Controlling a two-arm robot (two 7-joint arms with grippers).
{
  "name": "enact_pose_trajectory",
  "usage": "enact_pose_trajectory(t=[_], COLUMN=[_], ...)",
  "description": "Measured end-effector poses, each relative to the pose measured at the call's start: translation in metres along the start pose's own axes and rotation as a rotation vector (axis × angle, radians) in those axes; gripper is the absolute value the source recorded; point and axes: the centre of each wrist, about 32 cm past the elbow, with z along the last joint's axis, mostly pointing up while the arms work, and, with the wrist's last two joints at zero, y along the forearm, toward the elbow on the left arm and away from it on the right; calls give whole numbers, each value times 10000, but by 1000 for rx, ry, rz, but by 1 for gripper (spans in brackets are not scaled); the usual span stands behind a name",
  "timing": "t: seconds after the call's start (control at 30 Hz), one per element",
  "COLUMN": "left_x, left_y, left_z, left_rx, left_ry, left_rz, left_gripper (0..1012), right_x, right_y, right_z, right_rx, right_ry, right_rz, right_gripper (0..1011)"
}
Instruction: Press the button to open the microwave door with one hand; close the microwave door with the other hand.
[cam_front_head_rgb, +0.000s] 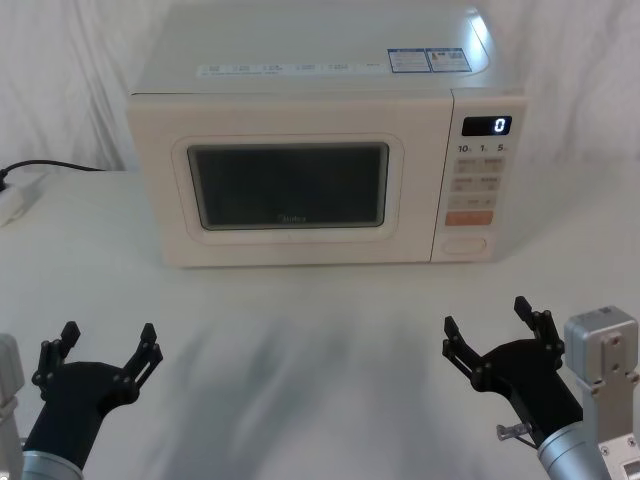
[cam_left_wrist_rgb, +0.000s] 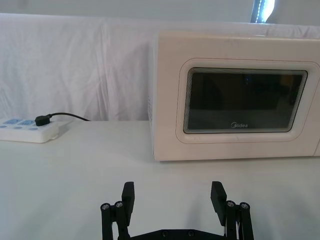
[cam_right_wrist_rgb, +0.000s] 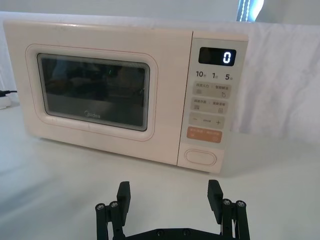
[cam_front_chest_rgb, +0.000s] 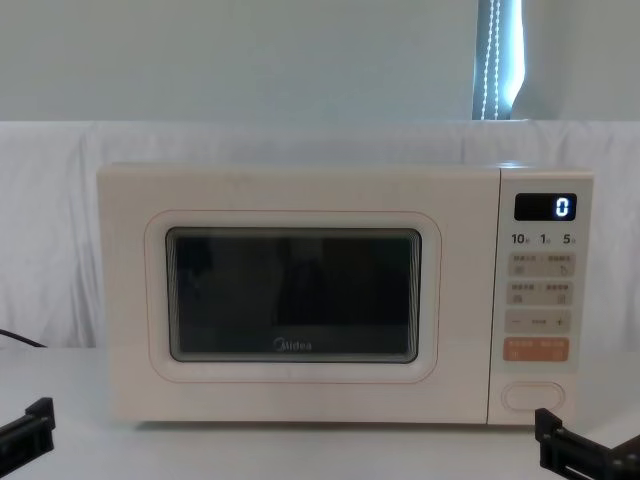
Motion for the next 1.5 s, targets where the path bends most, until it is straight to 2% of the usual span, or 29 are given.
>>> enact_pose_trajectory(t=[0.97,1.1,1.23,1.27,1.3,1.5], left_x=[0,0,0,0,0,0], left_y=[0,0,0,0,0,0], left_z=[0,0,0,0,0,0], left_rx=[0,0,0,0,0,0], left_ry=[0,0,0,0,0,0], left_rz=[0,0,0,0,0,0], left_gripper=[1001,1001,1001,1001,1001,1001], right_x=[0,0,0,0,0,0], right_y=[0,0,0,0,0,0], right_z=[0,0,0,0,0,0], right_rx=[0,0,0,0,0,0], right_ry=[0,0,0,0,0,0], right_rz=[0,0,0,0,0,0], right_gripper=[1001,945,847,794,794,607])
